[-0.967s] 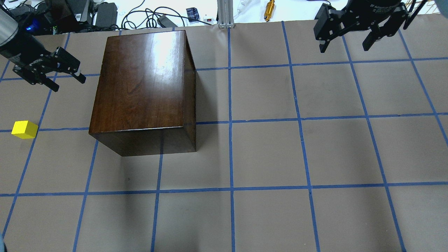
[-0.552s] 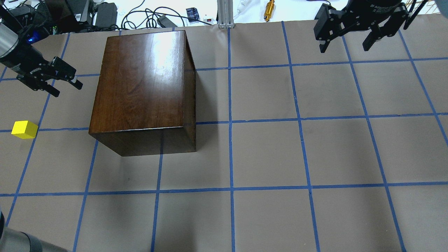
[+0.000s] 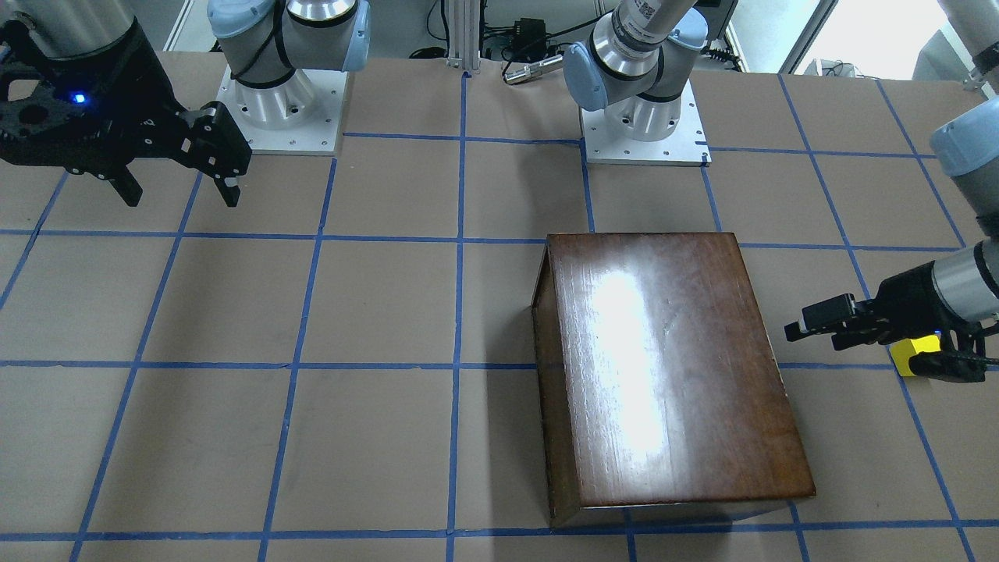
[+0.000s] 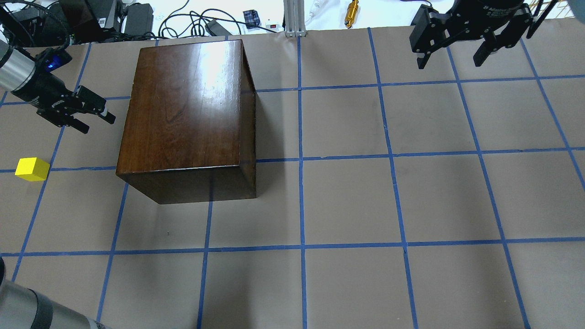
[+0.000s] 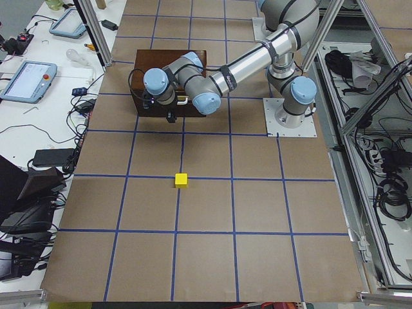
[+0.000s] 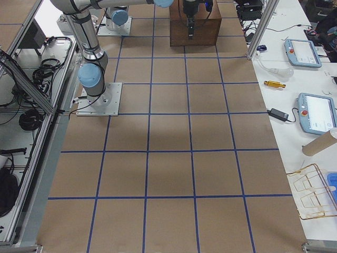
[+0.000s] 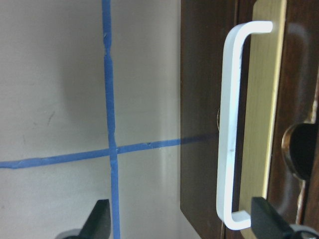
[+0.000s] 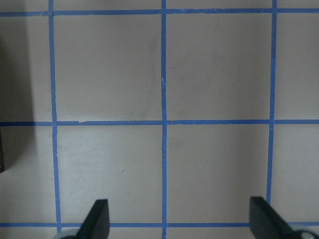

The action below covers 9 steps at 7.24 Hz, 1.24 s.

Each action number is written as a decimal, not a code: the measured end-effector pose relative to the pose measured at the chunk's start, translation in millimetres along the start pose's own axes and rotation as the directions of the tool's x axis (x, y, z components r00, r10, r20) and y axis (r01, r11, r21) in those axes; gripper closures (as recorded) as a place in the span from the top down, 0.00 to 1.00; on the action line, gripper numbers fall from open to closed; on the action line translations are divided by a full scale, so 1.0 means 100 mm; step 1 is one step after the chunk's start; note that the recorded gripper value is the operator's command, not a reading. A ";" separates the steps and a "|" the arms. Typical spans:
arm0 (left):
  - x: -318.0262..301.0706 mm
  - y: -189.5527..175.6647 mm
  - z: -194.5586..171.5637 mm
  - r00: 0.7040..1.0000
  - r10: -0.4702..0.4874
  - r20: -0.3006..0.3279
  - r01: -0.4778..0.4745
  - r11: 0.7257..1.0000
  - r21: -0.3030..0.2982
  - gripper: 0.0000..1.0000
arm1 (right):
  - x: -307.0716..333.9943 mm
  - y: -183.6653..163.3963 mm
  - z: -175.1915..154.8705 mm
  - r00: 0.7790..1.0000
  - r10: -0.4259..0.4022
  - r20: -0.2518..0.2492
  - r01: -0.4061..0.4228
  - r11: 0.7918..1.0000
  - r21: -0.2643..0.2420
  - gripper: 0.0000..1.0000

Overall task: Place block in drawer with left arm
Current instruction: 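Lower the left gripper and align it with the white drawer handle, then close the left gripper on the white drawer handle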

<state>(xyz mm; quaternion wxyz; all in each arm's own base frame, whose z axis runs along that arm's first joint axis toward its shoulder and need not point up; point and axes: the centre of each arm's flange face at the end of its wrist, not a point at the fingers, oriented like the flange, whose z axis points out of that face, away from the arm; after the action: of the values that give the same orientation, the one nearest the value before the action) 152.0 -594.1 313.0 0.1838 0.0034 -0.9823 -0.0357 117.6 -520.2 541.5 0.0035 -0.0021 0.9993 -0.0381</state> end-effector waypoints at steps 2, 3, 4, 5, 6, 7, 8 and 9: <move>0.00 0.01 0.13 1.000 -0.015 0.003 0.015 1.000 0.011 1.00 | 0.00 0.00 -0.01 1.000 0.000 0.000 0.000 1.000 0.001 1.00; 0.07 -0.01 0.17 1.000 -0.017 0.003 0.017 1.000 0.007 1.00 | 0.00 0.00 -0.01 1.000 0.000 0.000 0.000 1.000 0.001 1.00; 0.19 -0.03 0.22 1.000 -0.005 0.006 0.005 1.000 0.001 1.00 | 0.00 0.00 0.00 1.000 0.000 0.000 0.000 1.000 0.000 1.00; 0.26 -0.06 0.24 1.000 0.011 0.011 -0.011 1.000 0.002 1.00 | 0.00 0.00 0.00 1.000 0.000 0.001 0.000 1.000 0.000 1.00; 0.28 -0.08 0.23 0.999 0.027 0.018 -0.027 1.000 0.011 1.00 | 0.00 0.00 0.00 1.000 0.000 0.001 0.000 1.000 0.000 1.00; 0.26 -0.09 0.23 0.999 0.041 0.021 -0.041 0.999 0.017 1.00 | 0.00 0.00 0.00 1.000 0.000 0.001 0.000 1.000 0.000 1.00; 0.22 -0.11 0.23 0.998 0.052 0.021 -0.052 0.998 0.018 1.00 | 0.00 0.00 0.00 1.000 0.000 0.000 0.000 1.000 0.000 1.00; 0.17 -0.11 0.24 0.998 0.055 0.018 -0.055 0.998 0.018 1.00 | 0.00 0.00 0.00 1.000 0.000 0.000 0.000 1.000 0.000 1.00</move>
<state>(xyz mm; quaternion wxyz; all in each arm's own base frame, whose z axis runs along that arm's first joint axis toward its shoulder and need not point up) 127.6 -604.1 295.7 0.1761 -0.0224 -0.9839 -0.0216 117.7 -520.1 541.6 0.0035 -0.0022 0.9993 -0.0382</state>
